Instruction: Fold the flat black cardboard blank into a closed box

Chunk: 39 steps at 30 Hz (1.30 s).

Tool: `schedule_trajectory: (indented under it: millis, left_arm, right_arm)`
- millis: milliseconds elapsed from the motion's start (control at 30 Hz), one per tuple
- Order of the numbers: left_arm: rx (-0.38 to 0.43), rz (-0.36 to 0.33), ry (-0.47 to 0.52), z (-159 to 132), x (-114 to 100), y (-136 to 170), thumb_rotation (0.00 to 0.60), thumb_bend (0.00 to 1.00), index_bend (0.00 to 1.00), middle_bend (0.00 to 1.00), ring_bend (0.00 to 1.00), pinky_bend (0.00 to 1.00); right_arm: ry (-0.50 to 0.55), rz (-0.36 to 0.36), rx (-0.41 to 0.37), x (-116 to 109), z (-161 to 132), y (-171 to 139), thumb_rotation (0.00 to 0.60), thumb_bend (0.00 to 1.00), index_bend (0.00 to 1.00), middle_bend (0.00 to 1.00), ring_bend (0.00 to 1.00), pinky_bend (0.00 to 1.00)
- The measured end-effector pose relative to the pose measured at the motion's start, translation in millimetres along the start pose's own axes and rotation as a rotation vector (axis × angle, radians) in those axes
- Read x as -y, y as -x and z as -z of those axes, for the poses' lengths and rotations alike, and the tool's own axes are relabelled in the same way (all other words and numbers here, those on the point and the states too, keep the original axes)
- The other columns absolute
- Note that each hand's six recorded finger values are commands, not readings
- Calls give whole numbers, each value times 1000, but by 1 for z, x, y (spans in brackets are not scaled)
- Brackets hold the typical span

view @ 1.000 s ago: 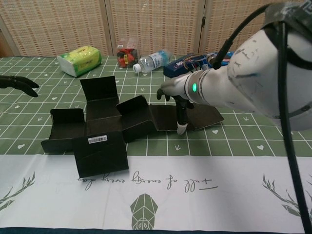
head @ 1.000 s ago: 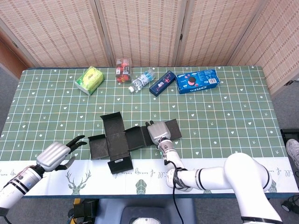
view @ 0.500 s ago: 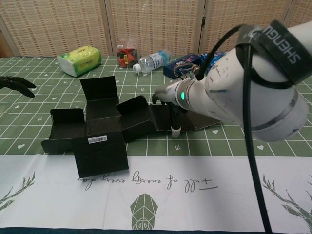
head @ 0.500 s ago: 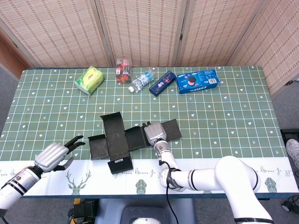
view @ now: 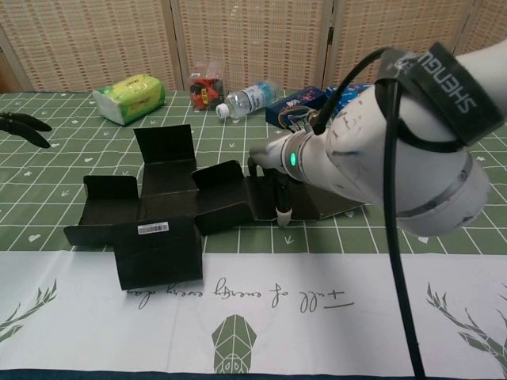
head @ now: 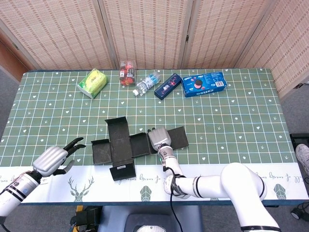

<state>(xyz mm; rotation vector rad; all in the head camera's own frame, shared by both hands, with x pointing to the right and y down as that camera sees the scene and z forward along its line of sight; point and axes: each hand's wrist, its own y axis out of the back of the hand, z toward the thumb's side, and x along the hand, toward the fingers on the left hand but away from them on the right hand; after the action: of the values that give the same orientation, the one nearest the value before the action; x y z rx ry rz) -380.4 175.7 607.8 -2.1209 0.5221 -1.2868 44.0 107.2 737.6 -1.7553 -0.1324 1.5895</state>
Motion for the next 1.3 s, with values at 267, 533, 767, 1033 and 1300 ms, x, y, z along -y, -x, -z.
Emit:
schedule_trajectory:
  millis: [267, 533, 767, 1033, 1300]
  left_arm:
    - [-35, -28, 24, 15, -1, 1, 600, 565, 168, 42, 678, 910]
    - [-57, -44, 11, 26, 0, 0, 600, 516, 143, 43, 677, 910]
    - [-46, -52, -55, 35, 12, -11, 600, 264, 25, 2, 669, 907]
    - [34, -67, -146, 26, 39, -37, 600, 185, 0, 0, 602, 899]
    - [88, -121, -197, 10, 56, -64, 600, 185, 0, 0, 589, 899]
  right_arm:
    - [46, 15, -16, -5, 5, -2, 600, 287, 296, 334, 832, 1000]
    - [130, 22, -59, -6, 16, -7, 600, 294, 302, 343, 832, 1000]
    - [169, 29, -95, -5, 33, -14, 600, 299, 303, 344, 832, 1000]
    - [166, 16, -104, 5, 42, -20, 600, 303, 303, 344, 832, 1000]
    - [151, 11, -110, 11, 42, -22, 600, 304, 303, 344, 832, 1000]
